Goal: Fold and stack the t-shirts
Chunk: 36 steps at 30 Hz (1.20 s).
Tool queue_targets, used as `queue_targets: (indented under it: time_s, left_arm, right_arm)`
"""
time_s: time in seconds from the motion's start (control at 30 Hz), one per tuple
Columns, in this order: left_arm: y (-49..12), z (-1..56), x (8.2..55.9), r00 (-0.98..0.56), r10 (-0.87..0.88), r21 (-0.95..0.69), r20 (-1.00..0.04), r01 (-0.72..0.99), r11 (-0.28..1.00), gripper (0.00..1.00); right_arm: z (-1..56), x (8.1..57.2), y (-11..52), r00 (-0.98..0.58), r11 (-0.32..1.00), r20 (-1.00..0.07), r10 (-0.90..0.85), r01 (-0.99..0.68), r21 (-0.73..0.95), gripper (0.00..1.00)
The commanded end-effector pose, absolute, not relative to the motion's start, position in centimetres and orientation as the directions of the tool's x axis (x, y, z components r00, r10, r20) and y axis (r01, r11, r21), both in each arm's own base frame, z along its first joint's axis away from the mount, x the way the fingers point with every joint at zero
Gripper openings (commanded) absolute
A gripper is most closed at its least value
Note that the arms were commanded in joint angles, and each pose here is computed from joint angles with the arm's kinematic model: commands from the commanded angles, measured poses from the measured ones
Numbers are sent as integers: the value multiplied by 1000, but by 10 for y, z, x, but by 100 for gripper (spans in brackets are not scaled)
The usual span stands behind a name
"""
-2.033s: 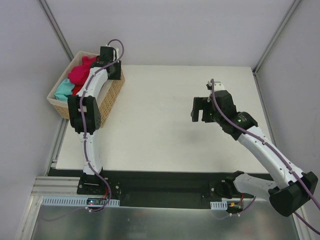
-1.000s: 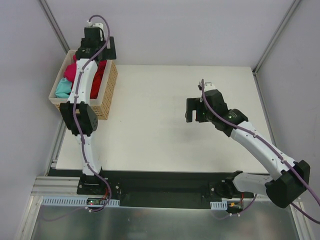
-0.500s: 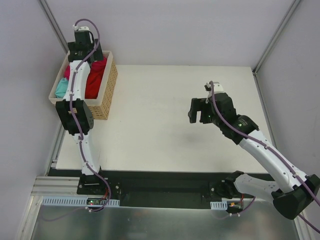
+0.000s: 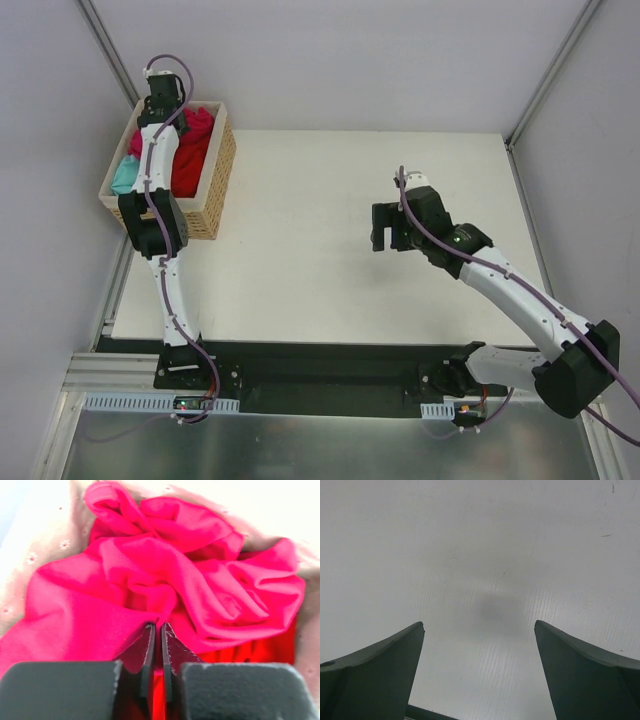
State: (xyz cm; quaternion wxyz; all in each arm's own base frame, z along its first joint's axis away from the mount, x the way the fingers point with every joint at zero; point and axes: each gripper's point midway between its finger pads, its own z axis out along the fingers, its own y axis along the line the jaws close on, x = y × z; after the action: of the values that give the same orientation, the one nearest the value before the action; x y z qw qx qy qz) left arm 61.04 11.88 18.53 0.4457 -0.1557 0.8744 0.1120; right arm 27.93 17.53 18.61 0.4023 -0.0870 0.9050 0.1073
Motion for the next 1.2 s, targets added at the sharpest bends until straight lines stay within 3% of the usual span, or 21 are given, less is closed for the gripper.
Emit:
queue_targets:
  time_s: [0.0,0.2,0.4,0.53,0.8,0.93,1.03,1.17]
  left_arm:
    - [132,203,610,-509,-207,18,-836,-401,916,0]
    - [123,245,596,-456,-214,-21,-864,-393,919,0]
    - [84,340,568,-328,-191,-94,-925,-290,952,0]
    - [-5,425,531,-231,-213,-225,-949,28,974,0]
    - [-179,527,406,-77,-117,-140,-990,484,864,0]
    - [-246,504,367,-154,-76,-156,-985,617,771,0]
    - [-279,441,363,-278,7,-173,-961,615,770,0]
    - [-290,296,385,-509,105,-197,-855,504,841,0]
  right_arm:
    - [195,286,188,-647,953,-761,-41,-254,165,97]
    - [204,280,196,-636,943,-772,-29,-274,190,97]
    - [219,264,189,-600,940,-800,-21,-284,188,97]
    - [225,253,186,-585,935,-811,-16,-297,195,97]
    - [223,243,174,-569,945,-821,-35,-286,158,97]
    - [229,242,168,-552,950,-833,-28,-275,150,97]
    - [230,240,163,-549,954,-835,-29,-266,141,97]
    - [227,236,157,-557,958,-830,-32,-254,133,97]
